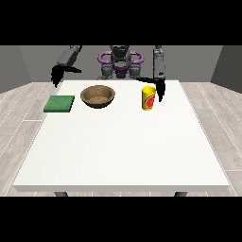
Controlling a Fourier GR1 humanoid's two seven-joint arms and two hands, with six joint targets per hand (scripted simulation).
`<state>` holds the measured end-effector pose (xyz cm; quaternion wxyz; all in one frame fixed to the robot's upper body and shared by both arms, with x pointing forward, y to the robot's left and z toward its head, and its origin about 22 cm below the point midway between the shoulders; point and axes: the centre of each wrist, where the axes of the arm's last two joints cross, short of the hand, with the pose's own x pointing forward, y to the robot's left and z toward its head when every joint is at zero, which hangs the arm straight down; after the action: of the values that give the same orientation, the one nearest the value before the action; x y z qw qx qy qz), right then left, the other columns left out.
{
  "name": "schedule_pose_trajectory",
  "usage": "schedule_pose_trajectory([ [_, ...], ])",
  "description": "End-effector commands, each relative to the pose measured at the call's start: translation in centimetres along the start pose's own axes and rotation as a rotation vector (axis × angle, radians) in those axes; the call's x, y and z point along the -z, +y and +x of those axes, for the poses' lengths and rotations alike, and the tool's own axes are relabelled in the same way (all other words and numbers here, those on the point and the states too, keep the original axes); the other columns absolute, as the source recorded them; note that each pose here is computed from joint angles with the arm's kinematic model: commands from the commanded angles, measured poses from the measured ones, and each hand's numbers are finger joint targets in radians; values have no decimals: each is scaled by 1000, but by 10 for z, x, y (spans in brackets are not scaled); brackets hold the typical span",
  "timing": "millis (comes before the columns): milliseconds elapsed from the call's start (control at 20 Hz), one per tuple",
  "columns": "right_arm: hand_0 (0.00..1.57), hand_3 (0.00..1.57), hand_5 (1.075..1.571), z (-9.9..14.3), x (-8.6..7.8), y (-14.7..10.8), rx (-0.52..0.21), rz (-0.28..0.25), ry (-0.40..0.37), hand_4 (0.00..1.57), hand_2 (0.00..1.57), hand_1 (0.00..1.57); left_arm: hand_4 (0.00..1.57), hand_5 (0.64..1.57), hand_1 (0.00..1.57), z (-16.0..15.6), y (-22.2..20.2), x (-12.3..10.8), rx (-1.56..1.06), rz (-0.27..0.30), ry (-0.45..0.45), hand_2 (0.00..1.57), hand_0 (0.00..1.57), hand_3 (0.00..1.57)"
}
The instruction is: Pick the cup and pour the ball into the bowl, then pick the bowl and place it on the pad
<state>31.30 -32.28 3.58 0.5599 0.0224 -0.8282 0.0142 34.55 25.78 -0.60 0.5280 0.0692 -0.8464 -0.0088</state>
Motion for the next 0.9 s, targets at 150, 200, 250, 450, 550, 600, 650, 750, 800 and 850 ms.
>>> schedule_pose_trajectory([
  [150,0,0,1558,-12,-18,-19,12,25,6,0,0,0,0,1245,0,-22,0,0,-1,36,36,0,0,0],
  [200,0,0,1558,8,6,-16,15,30,-41,0,0,0,0,1229,0,-33,9,-12,-12,34,6,0,0,0],
  [250,0,0,1559,-10,1,-14,4,-24,8,0,0,0,0,1219,0,-28,-13,-5,8,-16,38,0,0,0],
  [450,0,0,1562,17,19,-20,16,54,-46,0,0,0,789,1524,1289,-28,30,-5,336,58,-36,1571,1289,1571],
  [550,0,0,1558,17,20,-20,20,76,-94,0,0,0,811,1515,1305,-24,31,7,404,86,-74,1571,1305,1571],
  [600,0,0,1559,3,9,-28,25,27,-30,0,0,0,822,1514,1309,-32,0,-9,405,61,-25,1571,1309,1571],
  [650,0,0,1556,21,16,-44,-5,65,-62,0,0,0,833,1511,1312,-32,7,-4,413,99,-33,1571,1312,1571],
  [750,0,0,1557,41,22,-63,-2,65,-130,0,0,0,864,1509,1331,-30,19,5,423,158,-76,1571,1331,1571],
  [800,0,0,1556,22,13,-48,15,36,-70,0,0,0,869,1506,1338,-34,4,2,425,112,-43,1571,1338,1571],
  [850,0,0,1556,27,19,-45,11,45,-95,0,0,0,879,1505,1343,-31,5,12,433,127,-55,1571,1343,1571],
])
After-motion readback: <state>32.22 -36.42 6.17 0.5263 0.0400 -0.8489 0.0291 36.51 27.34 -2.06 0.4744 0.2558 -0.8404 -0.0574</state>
